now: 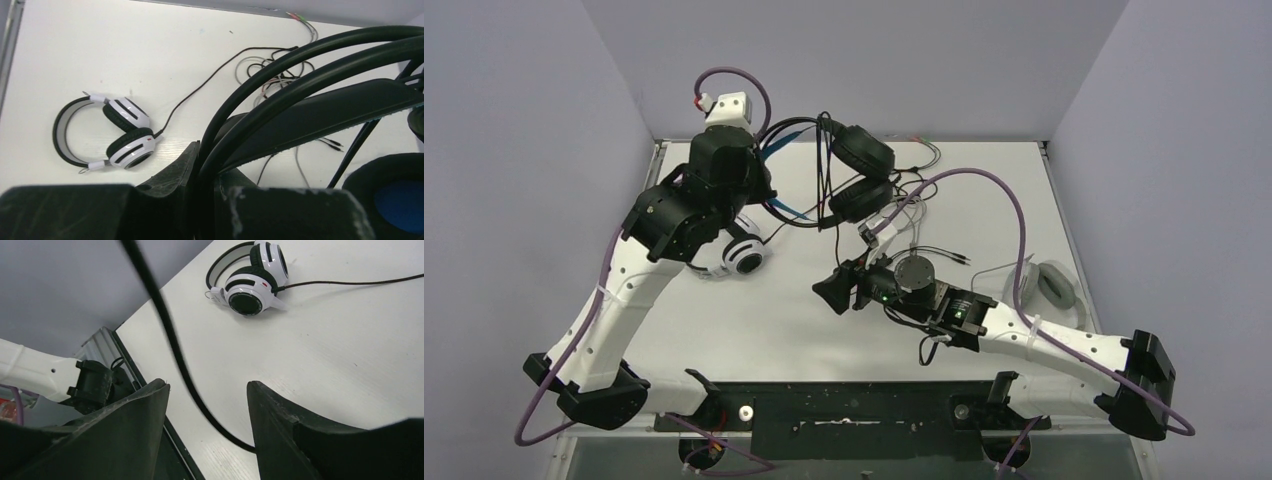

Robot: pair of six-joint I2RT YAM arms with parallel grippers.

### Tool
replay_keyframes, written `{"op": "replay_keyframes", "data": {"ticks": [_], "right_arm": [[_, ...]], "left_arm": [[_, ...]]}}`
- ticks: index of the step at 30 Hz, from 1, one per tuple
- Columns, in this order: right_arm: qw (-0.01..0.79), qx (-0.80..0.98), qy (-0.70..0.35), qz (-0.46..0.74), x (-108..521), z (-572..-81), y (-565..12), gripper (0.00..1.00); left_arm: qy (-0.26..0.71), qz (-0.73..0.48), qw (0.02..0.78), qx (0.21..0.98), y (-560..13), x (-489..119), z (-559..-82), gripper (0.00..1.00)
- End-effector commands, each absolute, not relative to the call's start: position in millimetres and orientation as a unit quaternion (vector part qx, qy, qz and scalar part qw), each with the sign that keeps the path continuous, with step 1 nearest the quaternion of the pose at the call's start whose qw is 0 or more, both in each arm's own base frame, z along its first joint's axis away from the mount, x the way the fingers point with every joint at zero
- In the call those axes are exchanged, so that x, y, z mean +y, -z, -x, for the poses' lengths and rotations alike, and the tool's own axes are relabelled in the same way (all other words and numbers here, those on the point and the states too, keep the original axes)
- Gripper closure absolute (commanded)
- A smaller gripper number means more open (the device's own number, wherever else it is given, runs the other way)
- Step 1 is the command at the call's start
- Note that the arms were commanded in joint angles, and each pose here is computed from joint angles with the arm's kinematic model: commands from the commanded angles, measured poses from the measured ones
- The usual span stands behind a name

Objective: Wrap the headphones
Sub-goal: Wrap the headphones cable around the headphones.

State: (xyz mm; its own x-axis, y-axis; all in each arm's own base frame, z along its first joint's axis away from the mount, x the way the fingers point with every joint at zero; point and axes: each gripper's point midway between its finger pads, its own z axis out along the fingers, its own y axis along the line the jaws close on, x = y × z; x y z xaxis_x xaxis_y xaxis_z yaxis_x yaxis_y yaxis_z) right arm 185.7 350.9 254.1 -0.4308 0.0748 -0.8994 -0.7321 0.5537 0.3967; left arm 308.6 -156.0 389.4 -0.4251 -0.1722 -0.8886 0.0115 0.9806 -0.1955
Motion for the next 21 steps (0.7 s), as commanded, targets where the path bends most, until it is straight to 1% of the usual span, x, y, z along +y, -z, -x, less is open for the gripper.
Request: {"op": "replay_keyframes", "data": {"ticks": [1, 8, 10, 13, 17, 21], "right_arm": [[0.519, 0.703, -0.43, 0.227, 353.3, -188.2, -266.2, 0.37], [0.53, 0.687, -0.435, 0.24, 351.4, -185.9, -257.1, 0.19], [0.536, 0.682, -0.432, 0.247, 349.5, -186.0, -253.5, 0.13], [0.544, 0.675, -0.435, 0.243, 342.7, -193.1, -247.0, 0.06], [0.548, 0.658, -0.46, 0.236, 334.7, -207.6, -241.5, 0.03], [0.549, 0.64, -0.475, 0.252, 334.4, -213.6, -233.3, 0.03]], "left_arm": [[0.228, 0.093, 0.593, 0.766, -472.7, -166.4, -295.4, 1.0], [0.271, 0.099, 0.577, 0.764, -478.3, -169.7, -292.4, 1.0], [0.289, 0.097, 0.572, 0.761, -482.0, -172.1, -290.1, 1.0], [0.309, 0.091, 0.568, 0.757, -489.5, -174.8, -285.3, 1.0], [0.327, 0.091, 0.568, 0.75, -498.7, -173.9, -278.5, 1.0], [0.336, 0.093, 0.568, 0.745, -503.8, -172.6, -275.5, 1.0]]}}
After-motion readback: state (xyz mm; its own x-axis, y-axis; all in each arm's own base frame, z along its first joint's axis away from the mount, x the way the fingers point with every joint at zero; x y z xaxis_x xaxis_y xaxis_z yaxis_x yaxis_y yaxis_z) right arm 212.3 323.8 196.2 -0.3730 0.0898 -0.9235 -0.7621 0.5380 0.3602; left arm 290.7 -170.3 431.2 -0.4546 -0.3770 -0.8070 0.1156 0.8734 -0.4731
